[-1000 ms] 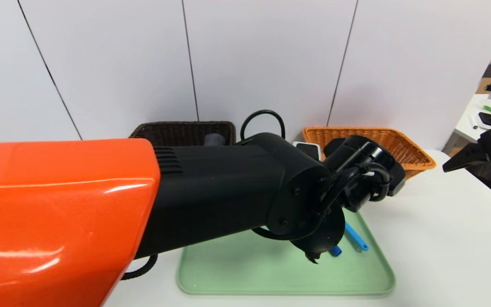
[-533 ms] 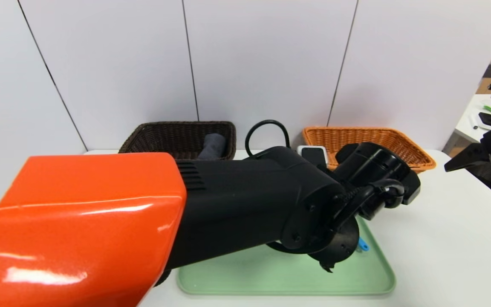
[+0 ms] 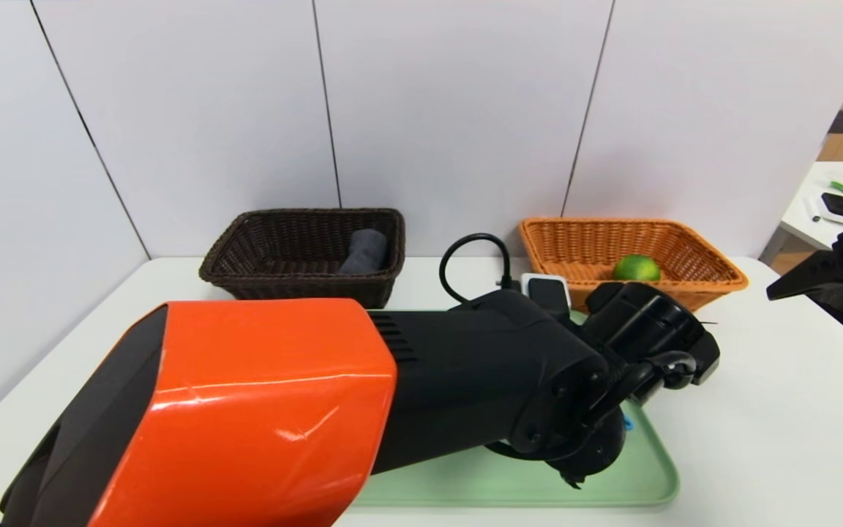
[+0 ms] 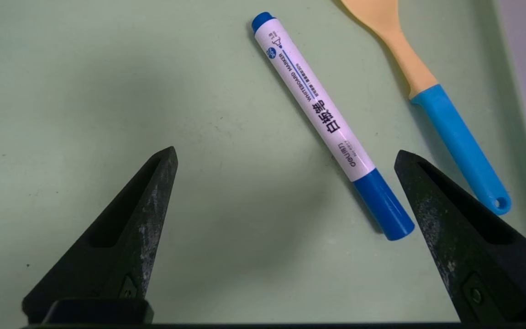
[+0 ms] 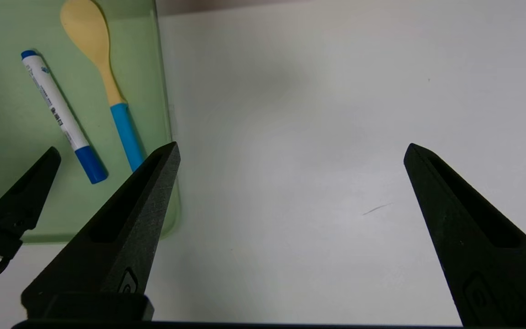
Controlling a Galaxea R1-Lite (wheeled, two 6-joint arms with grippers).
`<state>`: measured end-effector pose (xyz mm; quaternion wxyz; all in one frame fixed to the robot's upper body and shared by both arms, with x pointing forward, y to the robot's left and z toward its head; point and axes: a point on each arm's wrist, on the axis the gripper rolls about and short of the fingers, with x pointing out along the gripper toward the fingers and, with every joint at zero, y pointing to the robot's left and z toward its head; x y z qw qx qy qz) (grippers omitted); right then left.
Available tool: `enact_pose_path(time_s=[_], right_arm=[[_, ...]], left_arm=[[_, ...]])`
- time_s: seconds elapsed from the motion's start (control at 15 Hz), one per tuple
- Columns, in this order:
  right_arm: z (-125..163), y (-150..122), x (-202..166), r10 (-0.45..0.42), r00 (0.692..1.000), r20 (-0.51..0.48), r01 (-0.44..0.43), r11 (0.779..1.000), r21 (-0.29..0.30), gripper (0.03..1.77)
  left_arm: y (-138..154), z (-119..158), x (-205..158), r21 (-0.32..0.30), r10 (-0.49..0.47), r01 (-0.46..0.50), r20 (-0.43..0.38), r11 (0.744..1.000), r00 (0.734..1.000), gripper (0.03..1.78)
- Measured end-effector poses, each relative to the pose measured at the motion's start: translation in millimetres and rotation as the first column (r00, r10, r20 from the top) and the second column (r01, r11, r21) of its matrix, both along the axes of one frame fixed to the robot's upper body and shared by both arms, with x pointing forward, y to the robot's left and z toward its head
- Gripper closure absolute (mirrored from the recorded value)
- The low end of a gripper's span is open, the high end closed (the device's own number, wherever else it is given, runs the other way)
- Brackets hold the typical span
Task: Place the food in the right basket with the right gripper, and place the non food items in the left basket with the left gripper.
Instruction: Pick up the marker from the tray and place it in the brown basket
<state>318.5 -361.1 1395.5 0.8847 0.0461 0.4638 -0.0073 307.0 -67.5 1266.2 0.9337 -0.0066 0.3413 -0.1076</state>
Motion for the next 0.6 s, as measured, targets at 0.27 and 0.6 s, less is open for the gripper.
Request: enact_pose_path(time_s=[0.27, 0.6], right_arm=[[0.3, 1.2, -6.5, 0.006, 1.000, 0.003, -0.006, 1.000, 0.007, 0.11], [0.6, 2.4, -11.0, 0.016, 1.000, 0.005, -0.016, 1.000, 0.019, 0.11]], left_arm=[[-4.4, -8.6, -1.3, 0.032, -0.015, 0.015, 0.003, 0.999, 1.000, 0.12], [-9.3, -13.8, -5.5, 0.041, -0.027, 0.027, 0.004, 0.999, 1.000, 0.12]])
